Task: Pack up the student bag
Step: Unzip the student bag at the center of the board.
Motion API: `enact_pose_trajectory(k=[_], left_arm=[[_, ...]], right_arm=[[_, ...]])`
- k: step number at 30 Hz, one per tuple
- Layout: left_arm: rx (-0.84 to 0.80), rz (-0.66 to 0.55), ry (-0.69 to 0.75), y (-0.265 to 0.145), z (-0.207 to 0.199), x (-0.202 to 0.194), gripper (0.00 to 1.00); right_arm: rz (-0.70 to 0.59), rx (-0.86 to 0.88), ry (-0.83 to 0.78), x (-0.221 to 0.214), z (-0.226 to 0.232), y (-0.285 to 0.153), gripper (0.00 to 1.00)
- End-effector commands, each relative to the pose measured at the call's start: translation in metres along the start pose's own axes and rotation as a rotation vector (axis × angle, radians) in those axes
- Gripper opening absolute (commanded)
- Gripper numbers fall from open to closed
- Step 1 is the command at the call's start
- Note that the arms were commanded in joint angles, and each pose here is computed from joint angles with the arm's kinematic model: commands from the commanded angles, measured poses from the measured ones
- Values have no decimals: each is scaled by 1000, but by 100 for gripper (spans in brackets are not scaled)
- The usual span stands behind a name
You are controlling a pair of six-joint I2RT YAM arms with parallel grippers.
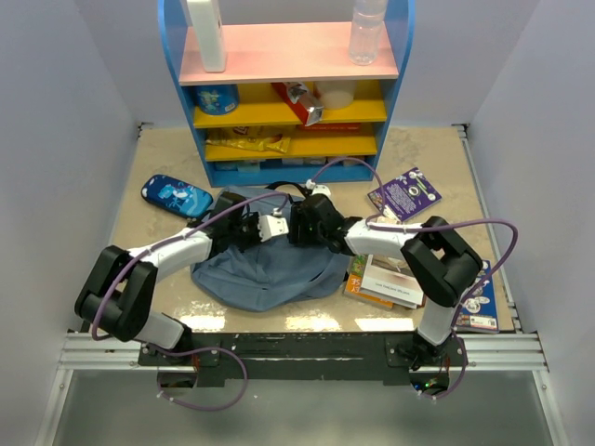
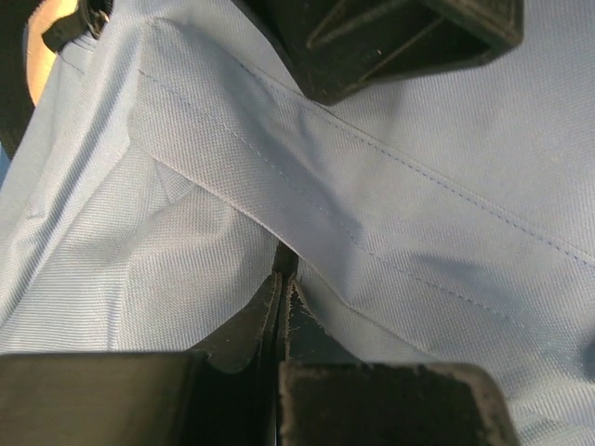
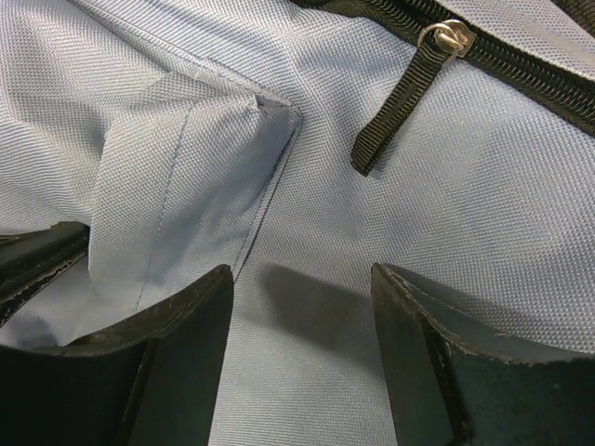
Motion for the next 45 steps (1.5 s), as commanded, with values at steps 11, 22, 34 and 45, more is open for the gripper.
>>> enact_pose_trajectory(k=[11, 22, 34, 45], left_arm=[[38, 4, 52, -26, 4, 11, 0], [-12, 66, 35, -23, -11, -5, 17], [-48, 32, -33, 3, -8, -5, 31], [-89, -14, -49, 13, -11, 4, 29]], right_arm=[[2, -77, 13, -1, -14, 22, 62], [15, -83, 32, -1, -24, 22, 60], [15, -52, 65, -11, -30, 10, 59], [46, -31, 65, -23, -31, 12, 59]])
Point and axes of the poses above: each gripper's point midway between its finger pads, its own y axis out along the fingers, its own z axis along the line the jaws close on, x = y × z, the point moved 6 cm from there along -y, back along the fingers, and after that the axes turned 8 degrees about y, right-handed, at the moved point
